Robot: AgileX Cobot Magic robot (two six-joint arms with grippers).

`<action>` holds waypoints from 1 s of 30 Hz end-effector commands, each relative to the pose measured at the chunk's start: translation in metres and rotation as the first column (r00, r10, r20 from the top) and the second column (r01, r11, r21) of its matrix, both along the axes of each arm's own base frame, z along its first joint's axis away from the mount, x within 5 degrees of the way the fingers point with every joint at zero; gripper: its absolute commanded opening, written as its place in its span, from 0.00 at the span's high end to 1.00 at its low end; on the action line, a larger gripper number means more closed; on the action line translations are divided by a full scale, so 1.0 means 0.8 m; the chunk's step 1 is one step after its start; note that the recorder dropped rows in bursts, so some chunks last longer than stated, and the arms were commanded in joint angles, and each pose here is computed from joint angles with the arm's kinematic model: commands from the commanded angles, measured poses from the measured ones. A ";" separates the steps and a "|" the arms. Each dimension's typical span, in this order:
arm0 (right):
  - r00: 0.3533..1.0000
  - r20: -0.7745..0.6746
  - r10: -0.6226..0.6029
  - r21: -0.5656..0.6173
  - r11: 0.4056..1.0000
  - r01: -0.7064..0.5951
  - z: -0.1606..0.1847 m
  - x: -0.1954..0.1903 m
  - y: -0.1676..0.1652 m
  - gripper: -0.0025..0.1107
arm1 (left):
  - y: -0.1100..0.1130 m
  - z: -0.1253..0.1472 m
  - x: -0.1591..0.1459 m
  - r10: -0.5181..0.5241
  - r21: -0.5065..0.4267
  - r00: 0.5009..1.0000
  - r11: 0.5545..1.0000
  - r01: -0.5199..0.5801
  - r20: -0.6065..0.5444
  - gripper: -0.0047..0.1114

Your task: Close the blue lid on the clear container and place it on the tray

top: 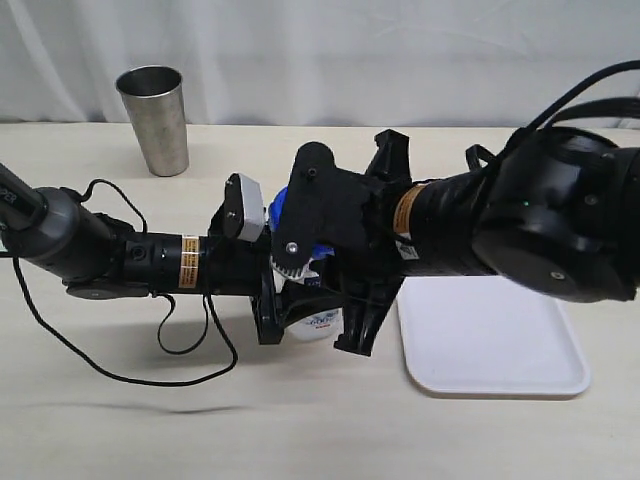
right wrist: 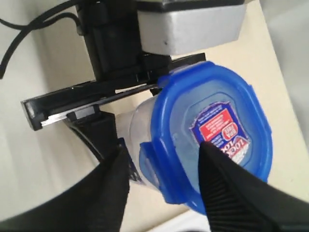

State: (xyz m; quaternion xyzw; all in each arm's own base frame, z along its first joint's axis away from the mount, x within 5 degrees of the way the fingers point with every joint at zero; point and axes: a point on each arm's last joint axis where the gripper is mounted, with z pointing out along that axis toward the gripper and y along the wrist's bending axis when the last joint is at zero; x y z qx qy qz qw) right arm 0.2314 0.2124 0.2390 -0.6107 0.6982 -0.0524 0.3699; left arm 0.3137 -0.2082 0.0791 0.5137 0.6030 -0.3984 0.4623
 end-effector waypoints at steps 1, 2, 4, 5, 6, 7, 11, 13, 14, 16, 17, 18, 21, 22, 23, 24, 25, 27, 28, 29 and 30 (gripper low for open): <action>0.982 -0.136 -0.131 0.060 0.988 0.140 0.020 -0.006 -0.004 0.58 | -0.010 0.014 -0.013 -0.098 -0.075 0.995 0.992 0.100 0.036 0.96; 0.978 -0.150 -0.142 0.099 0.982 0.158 0.031 -0.007 -0.003 0.58 | -0.010 0.014 -0.013 -0.098 -0.075 0.995 0.992 0.100 0.036 0.96; 0.969 -0.187 -0.161 0.205 0.958 0.199 0.062 -0.010 0.001 0.58 | -0.010 0.014 -0.013 -0.098 -0.075 0.995 0.992 0.100 0.036 0.96; 0.964 -0.207 -0.168 0.262 0.940 0.220 0.079 -0.012 0.004 0.58 | -0.010 0.014 -0.013 -0.098 -0.075 0.995 0.992 0.100 0.036 0.96; 0.955 -0.231 -0.184 0.314 0.915 0.253 0.093 -0.012 0.004 0.58 | -0.010 0.014 -0.013 -0.098 -0.075 0.995 0.992 0.100 0.036 0.96; 0.942 -0.258 -0.215 0.361 0.883 0.300 0.106 -0.013 0.003 0.58 | -0.010 0.014 -0.013 -0.103 -0.069 0.993 0.992 0.107 0.066 0.96; 0.748 -0.488 -0.449 0.367 0.673 0.643 0.117 0.007 -0.032 0.64 | -0.010 0.013 -0.012 -0.109 -0.049 0.986 0.992 0.116 0.130 0.96; 0.633 -0.564 -0.530 0.242 0.627 0.741 0.097 0.022 -0.057 0.69 | -0.010 0.013 -0.012 -0.109 -0.049 0.986 0.992 0.116 0.130 0.96; 0.599 -0.596 -0.535 0.203 0.621 0.757 0.090 0.027 -0.062 0.68 | -0.010 0.013 -0.012 -0.109 -0.049 0.986 0.992 0.116 0.130 0.96; 0.521 -0.722 -0.456 0.157 0.625 0.765 0.077 0.033 -0.065 0.61 | -0.010 0.013 -0.012 -0.111 -0.048 0.985 0.992 0.118 0.130 0.96; 0.485 -0.778 -0.400 0.154 0.626 0.764 0.072 0.036 -0.062 0.57 | -0.010 0.013 -0.012 -0.111 -0.048 0.985 0.992 0.118 0.130 0.96; 0.472 -0.792 -0.386 0.153 0.623 0.767 0.070 0.037 -0.060 0.56 | -0.010 0.013 -0.012 -0.110 -0.045 0.985 0.992 0.117 0.130 0.96; 0.450 -0.801 -0.395 0.128 0.621 0.773 0.058 0.044 -0.057 0.60 | -0.010 0.013 -0.012 -0.109 -0.046 0.986 0.992 0.116 0.126 0.96; 0.435 -0.806 -0.402 0.109 0.621 0.776 0.049 0.048 -0.055 0.64 | -0.010 0.013 -0.012 -0.111 -0.045 0.986 0.992 0.118 0.126 0.96; 0.432 -0.805 -0.407 0.104 0.620 0.777 0.046 0.050 -0.054 0.64 | -0.010 0.012 -0.012 -0.114 -0.044 0.985 0.992 0.120 0.127 0.96; 0.432 -0.803 -0.410 0.102 0.620 0.778 0.041 0.053 -0.053 0.63 | -0.010 0.012 -0.012 -0.114 -0.044 0.985 0.992 0.120 0.127 0.96; 0.433 -0.801 -0.413 0.105 0.615 0.781 0.037 0.057 -0.052 0.61 | -0.010 0.012 -0.012 -0.114 -0.044 0.985 0.992 0.120 0.127 0.96; 0.433 -0.800 -0.416 0.107 0.611 0.784 0.034 0.060 -0.051 0.58 | -0.010 0.012 -0.012 -0.114 -0.044 0.985 0.992 0.120 0.127 0.96; 0.441 -0.796 -0.414 0.110 0.617 0.779 0.033 0.060 -0.050 0.58 | -0.010 0.012 -0.012 -0.114 -0.044 0.985 0.992 0.120 0.127 0.96; 0.440 -0.797 -0.414 0.109 0.618 0.779 0.032 0.061 -0.050 0.58 | -0.010 0.012 -0.012 -0.114 -0.044 0.985 0.992 0.120 0.127 0.96; 0.441 -0.796 -0.414 0.110 0.618 0.778 0.031 0.062 -0.050 0.58 | -0.010 0.012 -0.012 -0.114 -0.044 0.985 0.992 0.120 0.127 0.96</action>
